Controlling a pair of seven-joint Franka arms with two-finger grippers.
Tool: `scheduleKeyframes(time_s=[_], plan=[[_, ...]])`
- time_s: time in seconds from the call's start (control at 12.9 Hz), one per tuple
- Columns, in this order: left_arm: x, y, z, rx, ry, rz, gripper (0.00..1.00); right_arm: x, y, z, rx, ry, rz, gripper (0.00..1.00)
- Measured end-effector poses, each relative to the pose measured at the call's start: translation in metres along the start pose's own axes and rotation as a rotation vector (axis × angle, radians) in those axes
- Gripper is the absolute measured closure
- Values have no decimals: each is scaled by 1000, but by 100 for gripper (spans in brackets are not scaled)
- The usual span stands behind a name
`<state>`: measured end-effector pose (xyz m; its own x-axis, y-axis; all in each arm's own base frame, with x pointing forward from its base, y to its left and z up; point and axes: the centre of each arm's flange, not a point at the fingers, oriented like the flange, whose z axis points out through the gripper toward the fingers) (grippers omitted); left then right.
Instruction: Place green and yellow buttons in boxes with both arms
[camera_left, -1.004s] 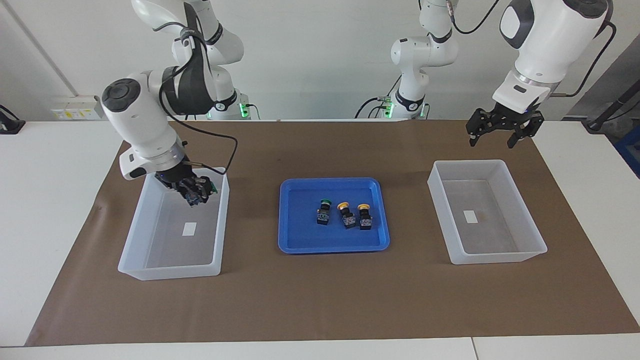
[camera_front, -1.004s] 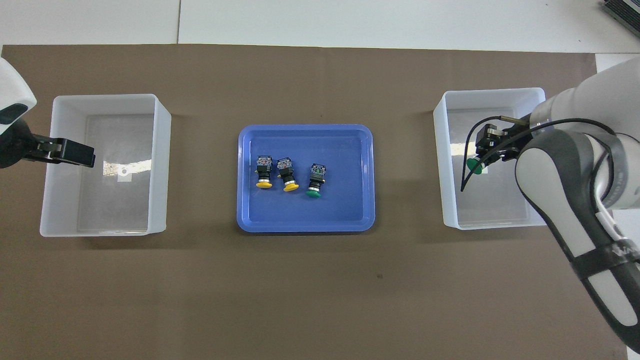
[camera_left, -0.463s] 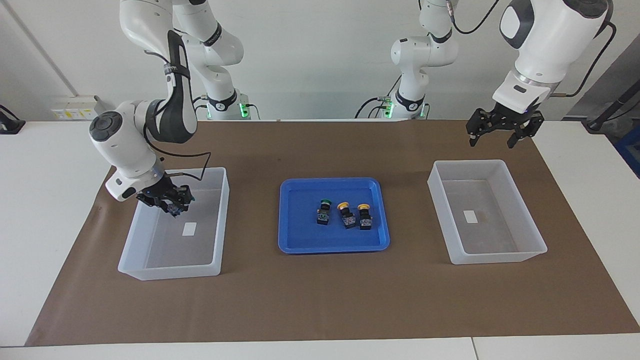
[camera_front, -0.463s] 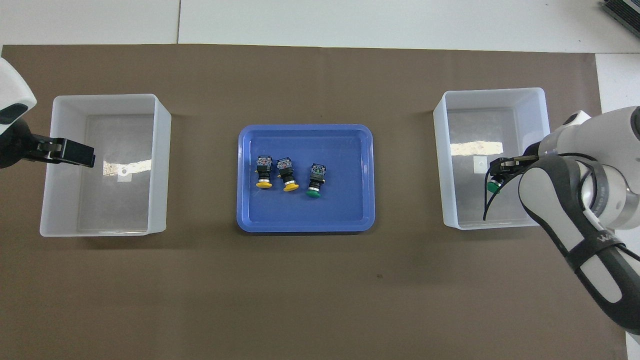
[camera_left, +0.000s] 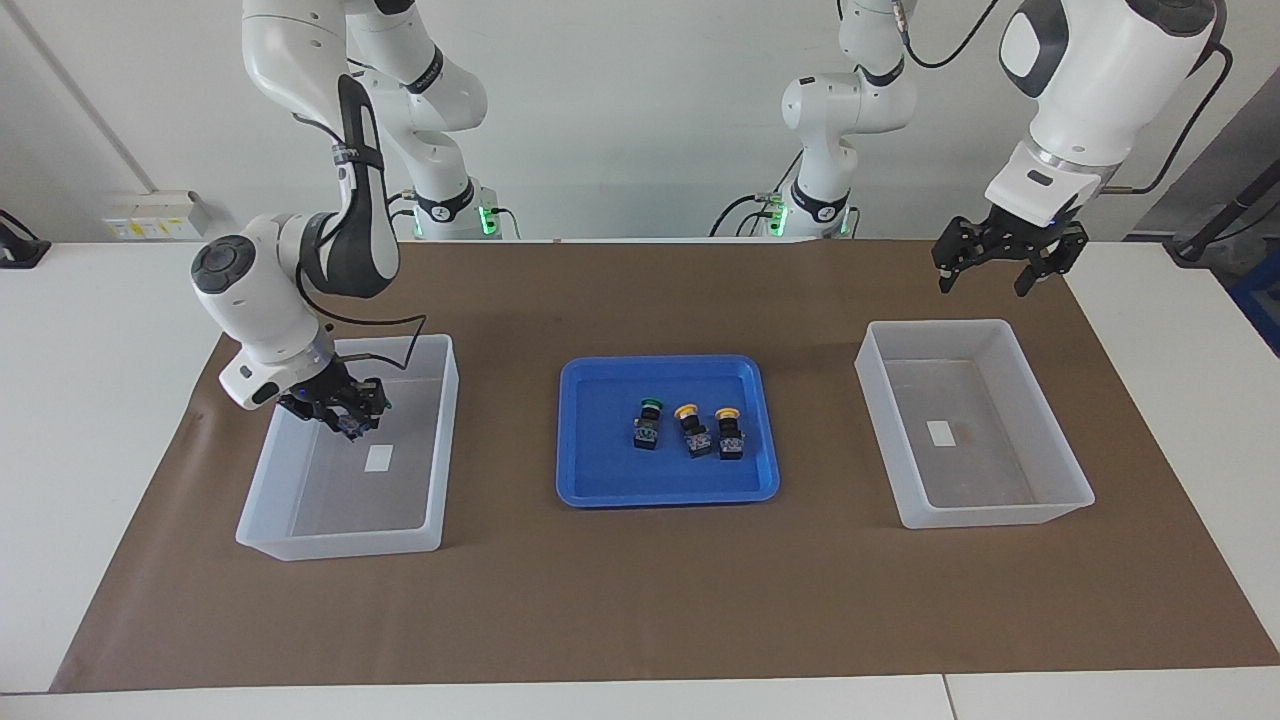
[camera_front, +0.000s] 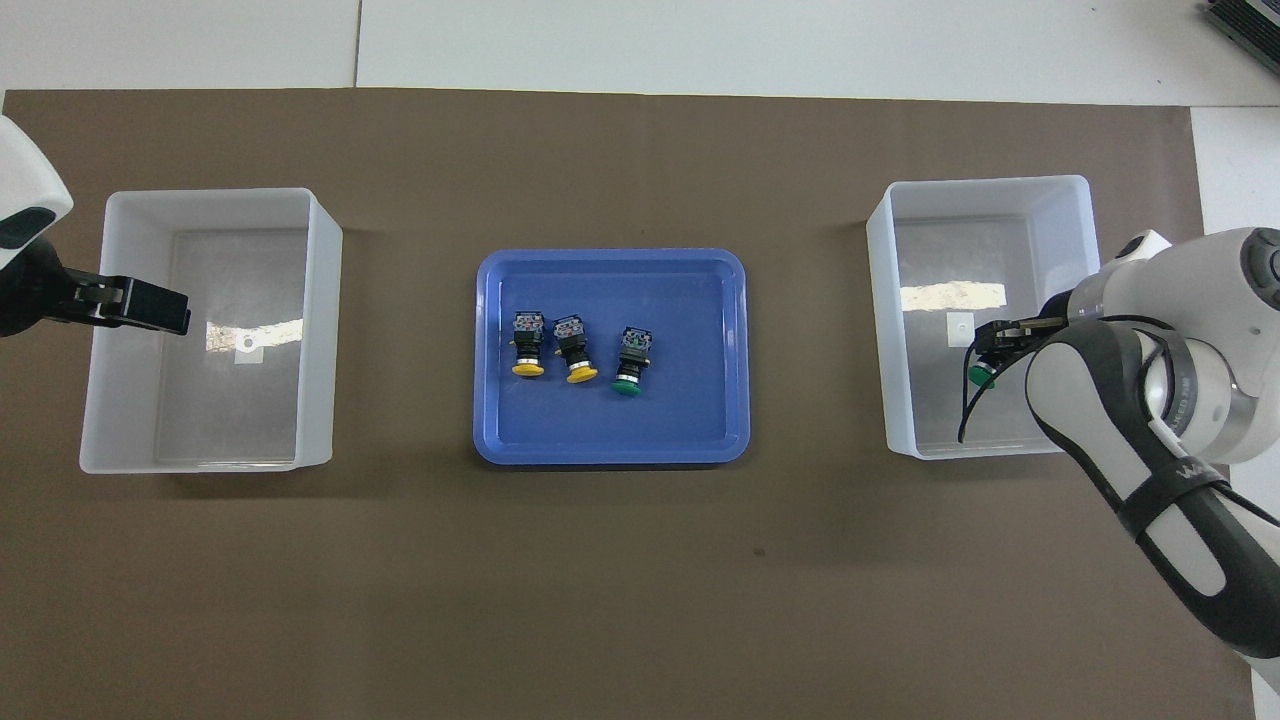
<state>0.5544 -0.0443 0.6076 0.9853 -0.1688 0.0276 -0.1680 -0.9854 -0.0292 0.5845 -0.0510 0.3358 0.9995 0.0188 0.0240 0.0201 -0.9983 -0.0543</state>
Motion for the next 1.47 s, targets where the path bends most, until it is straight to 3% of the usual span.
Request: scheduleKeyframes(time_s=[0.23,0.46,0.7,0.85,1.16,1.47], plan=[[0,3,0,0,0,5,0,4,-2,-9,-1,19,-5,0],[5,49,6,-1,34,73,0,22,-35,-62,5,97,40,0],[6,122,43,-18,128,51,0,33,-137,-108,42,110,197,0],[7,154,82,-33,147,37,0,25,-201,-108,62,108,264,0],[13,196,176,-62,170,25,0,20,-261,-79,114,96,280,0],[5,225,214,-80,178,21,0,20,-282,-58,132,88,275,0]])
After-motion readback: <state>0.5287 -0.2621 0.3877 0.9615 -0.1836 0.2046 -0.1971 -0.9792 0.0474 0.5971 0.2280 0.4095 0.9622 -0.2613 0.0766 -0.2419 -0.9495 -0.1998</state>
